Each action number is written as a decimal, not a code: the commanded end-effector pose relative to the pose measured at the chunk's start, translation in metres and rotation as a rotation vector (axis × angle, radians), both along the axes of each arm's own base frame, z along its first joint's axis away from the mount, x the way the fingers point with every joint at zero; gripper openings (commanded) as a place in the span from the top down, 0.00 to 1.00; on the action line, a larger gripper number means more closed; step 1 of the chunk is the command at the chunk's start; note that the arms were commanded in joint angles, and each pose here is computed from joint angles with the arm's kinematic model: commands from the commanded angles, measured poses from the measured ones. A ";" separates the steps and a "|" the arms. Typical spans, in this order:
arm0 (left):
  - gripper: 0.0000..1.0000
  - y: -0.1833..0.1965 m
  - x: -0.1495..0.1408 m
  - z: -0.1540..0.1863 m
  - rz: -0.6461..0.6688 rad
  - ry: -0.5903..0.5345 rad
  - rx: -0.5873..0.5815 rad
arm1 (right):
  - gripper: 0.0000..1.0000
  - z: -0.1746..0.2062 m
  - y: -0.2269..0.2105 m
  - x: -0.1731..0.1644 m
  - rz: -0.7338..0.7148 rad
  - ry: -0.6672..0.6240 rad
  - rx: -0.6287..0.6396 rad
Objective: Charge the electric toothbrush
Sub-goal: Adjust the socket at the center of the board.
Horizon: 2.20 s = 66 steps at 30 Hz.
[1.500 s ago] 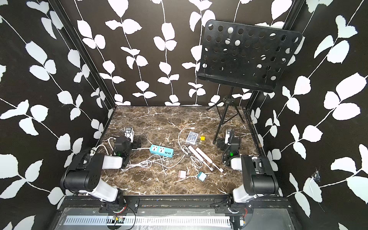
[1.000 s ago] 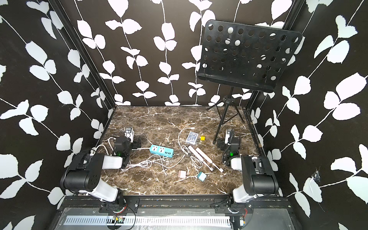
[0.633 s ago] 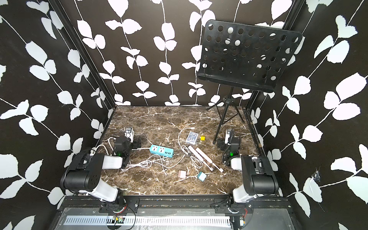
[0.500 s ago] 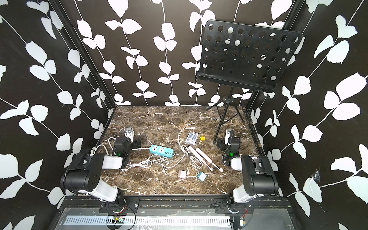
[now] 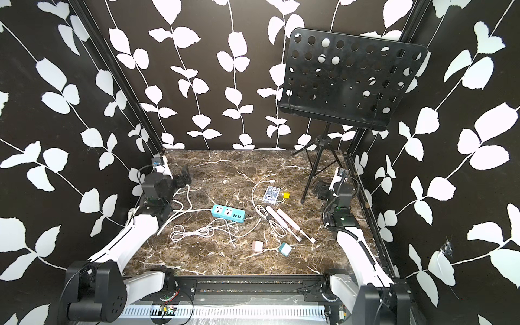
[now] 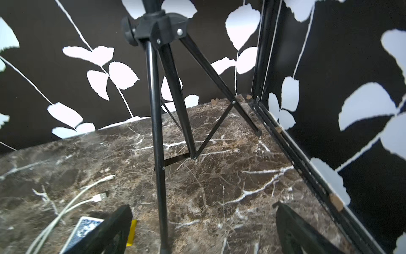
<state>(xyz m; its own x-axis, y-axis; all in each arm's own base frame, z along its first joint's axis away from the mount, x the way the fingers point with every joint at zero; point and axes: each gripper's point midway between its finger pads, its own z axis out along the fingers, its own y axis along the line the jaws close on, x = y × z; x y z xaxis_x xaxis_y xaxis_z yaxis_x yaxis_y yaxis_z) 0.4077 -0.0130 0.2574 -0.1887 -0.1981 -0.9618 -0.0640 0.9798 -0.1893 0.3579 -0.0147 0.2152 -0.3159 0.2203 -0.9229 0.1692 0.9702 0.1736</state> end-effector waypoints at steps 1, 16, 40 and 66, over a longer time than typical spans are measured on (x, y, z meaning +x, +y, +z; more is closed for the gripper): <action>0.01 -0.016 -0.001 -0.036 -0.050 0.188 -0.172 | 0.01 -0.032 0.011 -0.015 0.001 0.171 0.146; 0.01 -0.068 -0.088 -0.112 -0.150 0.500 -0.148 | 0.01 -0.074 0.266 -0.029 0.763 0.518 -0.125; 0.01 -0.061 -0.112 -0.137 -0.108 0.594 -0.160 | 0.01 -0.155 0.427 -0.039 1.147 0.669 -0.354; 0.02 -0.061 -0.094 -0.141 -0.072 0.606 -0.163 | 0.36 -0.180 0.446 -0.012 1.112 0.667 -0.422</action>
<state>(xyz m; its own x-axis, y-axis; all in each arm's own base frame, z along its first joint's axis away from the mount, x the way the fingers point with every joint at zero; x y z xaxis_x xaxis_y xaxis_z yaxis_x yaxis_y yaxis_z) 0.3026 -0.0741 0.1016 -0.7430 -0.2851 -0.6056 -0.1401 0.9509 -0.2758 0.3330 0.4304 0.0376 -0.5277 -0.7170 -0.4555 -0.8221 0.5660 0.0615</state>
